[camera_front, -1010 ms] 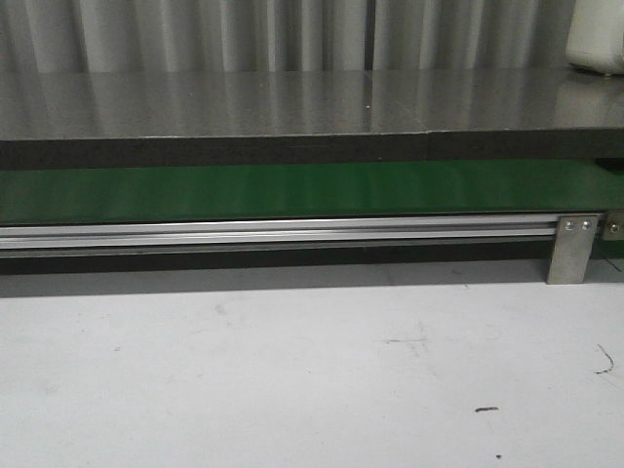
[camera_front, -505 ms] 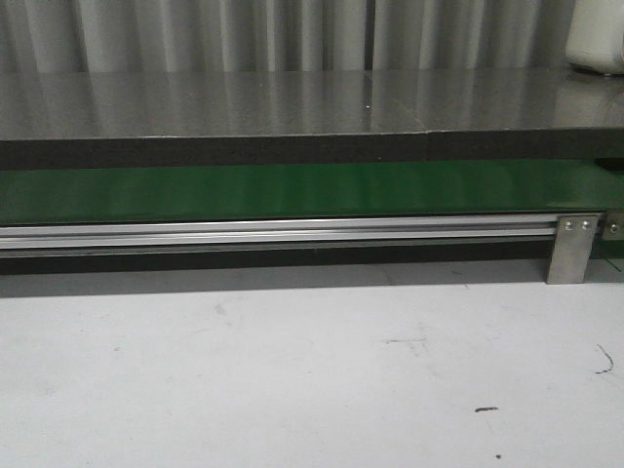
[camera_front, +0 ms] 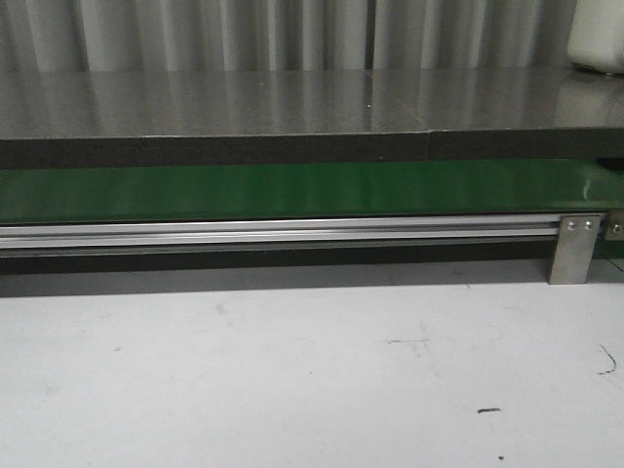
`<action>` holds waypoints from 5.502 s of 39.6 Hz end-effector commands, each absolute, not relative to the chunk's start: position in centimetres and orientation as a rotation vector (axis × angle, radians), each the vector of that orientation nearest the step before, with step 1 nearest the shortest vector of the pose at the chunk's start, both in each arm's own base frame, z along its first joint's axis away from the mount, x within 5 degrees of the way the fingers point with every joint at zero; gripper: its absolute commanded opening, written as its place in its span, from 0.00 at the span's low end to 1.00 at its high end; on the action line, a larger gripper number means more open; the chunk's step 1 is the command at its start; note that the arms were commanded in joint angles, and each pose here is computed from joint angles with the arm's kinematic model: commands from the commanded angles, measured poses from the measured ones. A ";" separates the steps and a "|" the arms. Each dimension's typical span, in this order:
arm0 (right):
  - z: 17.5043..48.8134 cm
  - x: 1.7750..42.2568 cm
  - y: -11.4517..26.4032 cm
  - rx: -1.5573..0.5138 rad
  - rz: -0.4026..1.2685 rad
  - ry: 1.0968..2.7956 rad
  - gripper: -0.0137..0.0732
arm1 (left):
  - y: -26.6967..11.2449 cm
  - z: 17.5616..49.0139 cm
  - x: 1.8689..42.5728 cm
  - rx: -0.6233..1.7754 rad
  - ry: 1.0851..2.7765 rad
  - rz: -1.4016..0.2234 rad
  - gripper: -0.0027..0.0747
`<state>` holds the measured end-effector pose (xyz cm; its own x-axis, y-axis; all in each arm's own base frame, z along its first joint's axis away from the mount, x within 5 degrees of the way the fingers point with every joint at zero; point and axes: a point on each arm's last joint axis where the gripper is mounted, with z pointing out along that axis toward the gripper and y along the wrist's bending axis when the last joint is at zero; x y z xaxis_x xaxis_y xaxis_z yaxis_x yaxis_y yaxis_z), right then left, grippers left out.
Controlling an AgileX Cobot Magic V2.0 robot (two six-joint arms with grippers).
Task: Move button from left to right
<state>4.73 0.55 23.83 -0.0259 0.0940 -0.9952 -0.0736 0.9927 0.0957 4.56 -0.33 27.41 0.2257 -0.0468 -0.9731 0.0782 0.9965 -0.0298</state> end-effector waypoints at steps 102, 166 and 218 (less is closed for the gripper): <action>33.8 9.1 0.8 0.002 0.140 1.710 0.90 | 18.1 29.6 34.2 -0.303 2.404 0.290 0.83; 33.8 9.1 0.8 0.002 0.140 1.710 0.90 | 22.0 26.9 36.4 -0.432 2.637 0.154 0.12; 33.8 9.1 0.8 0.002 0.140 1.710 0.90 | 6.5 27.1 41.1 0.005 2.742 -0.030 0.19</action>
